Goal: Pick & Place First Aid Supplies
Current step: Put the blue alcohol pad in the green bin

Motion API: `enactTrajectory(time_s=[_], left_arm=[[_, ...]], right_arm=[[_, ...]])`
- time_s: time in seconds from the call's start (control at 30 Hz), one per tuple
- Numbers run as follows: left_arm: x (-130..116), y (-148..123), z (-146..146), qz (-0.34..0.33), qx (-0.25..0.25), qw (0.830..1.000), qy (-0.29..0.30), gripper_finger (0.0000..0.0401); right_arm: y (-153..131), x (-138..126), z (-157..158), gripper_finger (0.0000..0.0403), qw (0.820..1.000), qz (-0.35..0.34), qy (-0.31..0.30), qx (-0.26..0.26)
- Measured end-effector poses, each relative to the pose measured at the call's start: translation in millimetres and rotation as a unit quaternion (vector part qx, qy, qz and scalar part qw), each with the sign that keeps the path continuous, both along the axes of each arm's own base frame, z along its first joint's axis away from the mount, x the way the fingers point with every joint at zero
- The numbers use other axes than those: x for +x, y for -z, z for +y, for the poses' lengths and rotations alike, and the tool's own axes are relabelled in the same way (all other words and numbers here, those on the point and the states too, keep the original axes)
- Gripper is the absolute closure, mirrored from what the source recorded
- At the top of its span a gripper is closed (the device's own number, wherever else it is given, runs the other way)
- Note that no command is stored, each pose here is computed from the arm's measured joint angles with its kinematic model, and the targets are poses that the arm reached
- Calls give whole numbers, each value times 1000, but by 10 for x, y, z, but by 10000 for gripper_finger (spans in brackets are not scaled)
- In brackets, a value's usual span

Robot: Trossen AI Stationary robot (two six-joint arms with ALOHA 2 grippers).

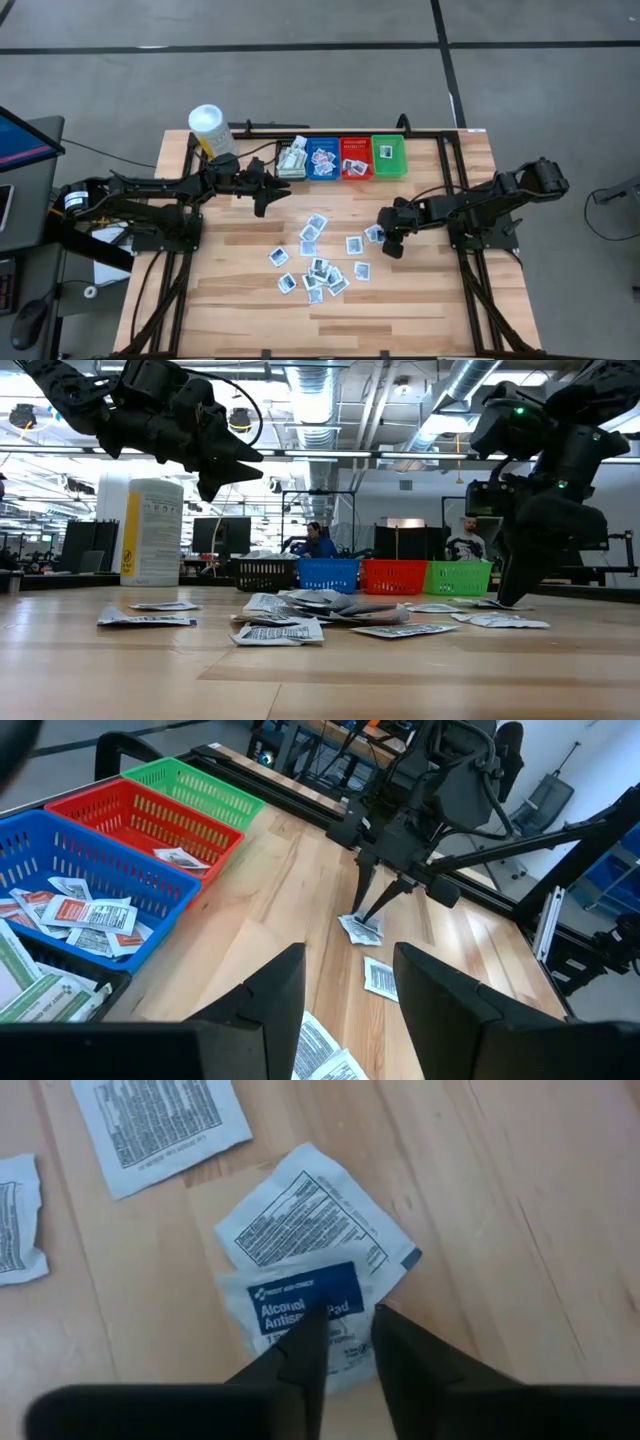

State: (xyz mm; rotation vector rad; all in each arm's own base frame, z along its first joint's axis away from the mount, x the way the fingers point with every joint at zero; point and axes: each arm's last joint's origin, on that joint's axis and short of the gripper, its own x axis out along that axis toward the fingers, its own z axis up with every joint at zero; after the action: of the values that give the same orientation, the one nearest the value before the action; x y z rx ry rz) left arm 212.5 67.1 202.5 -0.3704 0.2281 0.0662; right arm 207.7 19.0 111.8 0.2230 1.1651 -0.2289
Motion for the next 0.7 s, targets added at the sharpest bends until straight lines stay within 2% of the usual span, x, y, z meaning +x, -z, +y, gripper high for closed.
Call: enactTrajectory(time_s=[0.2,0.47,0.7], left_arm=[[0,0,0,0,1,1000,0,247],[0,0,1,0,1,1000,0,247],[0,0,0,0,1,1000,0,247]], right_arm=[[2,-8,-6,395,1000,3,17,8],[-159,1,7,400,999,-13,18,28],[-563,28,4,401,998,-62,10,19]])
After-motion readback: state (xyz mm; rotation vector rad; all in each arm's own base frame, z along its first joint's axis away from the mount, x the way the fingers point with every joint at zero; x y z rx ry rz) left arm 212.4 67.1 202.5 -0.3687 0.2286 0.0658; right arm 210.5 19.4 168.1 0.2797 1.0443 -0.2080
